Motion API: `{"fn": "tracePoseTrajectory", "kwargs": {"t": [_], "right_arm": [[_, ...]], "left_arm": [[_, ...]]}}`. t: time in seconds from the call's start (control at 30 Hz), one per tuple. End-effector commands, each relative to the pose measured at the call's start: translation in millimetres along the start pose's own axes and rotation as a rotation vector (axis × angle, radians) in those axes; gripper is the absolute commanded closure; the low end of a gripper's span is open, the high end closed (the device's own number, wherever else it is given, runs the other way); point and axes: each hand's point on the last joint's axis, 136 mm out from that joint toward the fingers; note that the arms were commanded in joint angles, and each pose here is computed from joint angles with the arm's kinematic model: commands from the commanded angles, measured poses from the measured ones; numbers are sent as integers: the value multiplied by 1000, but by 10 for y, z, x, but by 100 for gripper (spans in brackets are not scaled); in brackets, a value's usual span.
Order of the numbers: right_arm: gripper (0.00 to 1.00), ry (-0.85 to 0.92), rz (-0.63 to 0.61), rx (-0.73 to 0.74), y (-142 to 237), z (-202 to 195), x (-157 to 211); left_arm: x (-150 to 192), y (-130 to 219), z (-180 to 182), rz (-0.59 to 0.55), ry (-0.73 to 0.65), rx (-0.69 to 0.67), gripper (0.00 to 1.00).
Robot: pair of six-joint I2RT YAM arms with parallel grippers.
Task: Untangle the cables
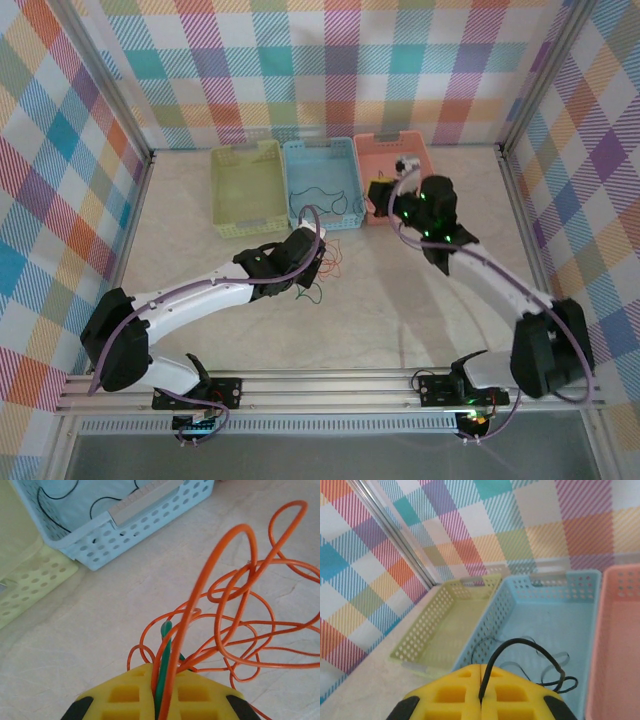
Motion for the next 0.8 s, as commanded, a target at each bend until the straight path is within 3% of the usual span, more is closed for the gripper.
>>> {"fn": "tracePoseTrajectory", "kwargs": {"t": [0.0, 0.23, 0.3, 0.37, 0.4, 0.5, 0.77], "right_arm": [[100, -25, 2, -66, -311, 34, -130], [99, -109, 104, -65, -1165, -201, 149], [88, -135, 174, -109, -1421, -200, 310], [63, -143, 226, -130, -1572, -213, 406], [57, -137, 247, -123, -1593, -223, 433], [50, -90, 221, -96, -1448, -226, 358], [49, -19, 161, -132, -647, 44, 511]], "left_arm": [[-71, 2, -54, -17, 42, 46, 100], [-52, 20, -126, -6, 54, 97, 100], [-35, 9, -177, 3, 54, 121, 100], [-37, 8, -170, 3, 54, 119, 100], [-37, 12, -162, 1, 55, 116, 100], [-43, 33, -158, -6, 61, 121, 100], [-41, 66, -243, 0, 79, 174, 100]]}}
Point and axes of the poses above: each hand's point on the last joint's axis, 136 mm out from that joint toward the fingers, its own y axis back along the fingers, its own z axis along the line the jaws close on, x = y × z, and after that the axes turned 15 degrees about y, right-handed
